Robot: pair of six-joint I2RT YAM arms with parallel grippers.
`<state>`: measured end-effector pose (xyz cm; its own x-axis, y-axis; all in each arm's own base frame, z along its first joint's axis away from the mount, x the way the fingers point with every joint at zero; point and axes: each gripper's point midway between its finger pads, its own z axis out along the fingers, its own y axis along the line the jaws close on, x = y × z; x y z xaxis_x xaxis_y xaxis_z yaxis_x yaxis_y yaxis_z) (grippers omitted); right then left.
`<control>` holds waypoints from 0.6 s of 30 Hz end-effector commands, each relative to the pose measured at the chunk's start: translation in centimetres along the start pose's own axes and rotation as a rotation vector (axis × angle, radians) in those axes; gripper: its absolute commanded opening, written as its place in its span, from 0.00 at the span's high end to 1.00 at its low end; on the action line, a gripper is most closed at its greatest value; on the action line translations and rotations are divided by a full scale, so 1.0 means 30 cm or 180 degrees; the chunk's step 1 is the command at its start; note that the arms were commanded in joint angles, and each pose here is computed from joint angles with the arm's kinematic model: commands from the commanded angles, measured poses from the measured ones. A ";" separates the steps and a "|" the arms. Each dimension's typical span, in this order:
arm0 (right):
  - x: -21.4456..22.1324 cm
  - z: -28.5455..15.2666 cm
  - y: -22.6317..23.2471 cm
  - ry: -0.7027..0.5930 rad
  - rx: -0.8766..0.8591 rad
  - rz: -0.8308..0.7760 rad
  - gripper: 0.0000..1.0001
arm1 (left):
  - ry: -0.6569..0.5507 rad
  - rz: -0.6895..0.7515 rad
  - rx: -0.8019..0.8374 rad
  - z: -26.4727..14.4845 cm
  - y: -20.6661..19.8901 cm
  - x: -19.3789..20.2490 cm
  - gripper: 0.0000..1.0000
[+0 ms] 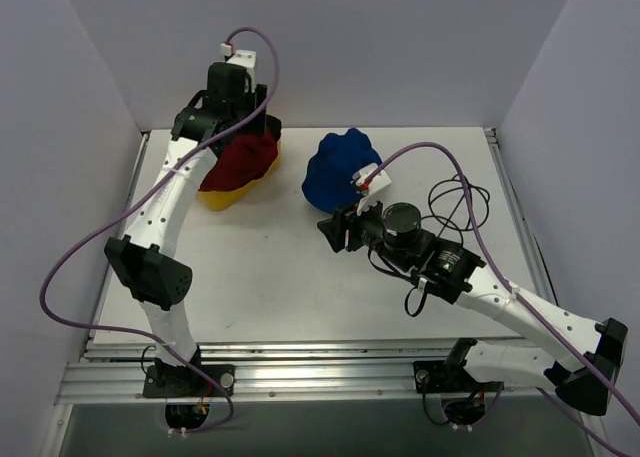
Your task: Stack the hats
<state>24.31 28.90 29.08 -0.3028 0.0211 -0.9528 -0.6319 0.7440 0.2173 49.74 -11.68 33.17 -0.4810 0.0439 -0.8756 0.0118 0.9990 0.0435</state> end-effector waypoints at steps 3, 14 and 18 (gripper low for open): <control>-0.059 -0.023 0.017 -0.0177 -0.0053 0.0001 0.53 | 0.0074 0.0294 -0.0083 -0.013 -0.054 0.020 0.28; -0.072 -0.039 0.015 -0.0218 -0.0049 0.0008 0.52 | 0.0433 0.0499 -0.0332 0.130 -0.049 0.157 0.33; -0.074 -0.040 0.016 -0.0218 -0.0049 0.0009 0.52 | 0.0497 0.0534 -0.0337 0.164 -0.057 0.185 0.51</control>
<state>24.02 28.55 29.79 -0.2922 0.0349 -0.9557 -0.6346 0.7405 0.2211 50.89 -13.60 24.09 -0.6408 0.1968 -0.7421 0.0374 0.9734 0.2259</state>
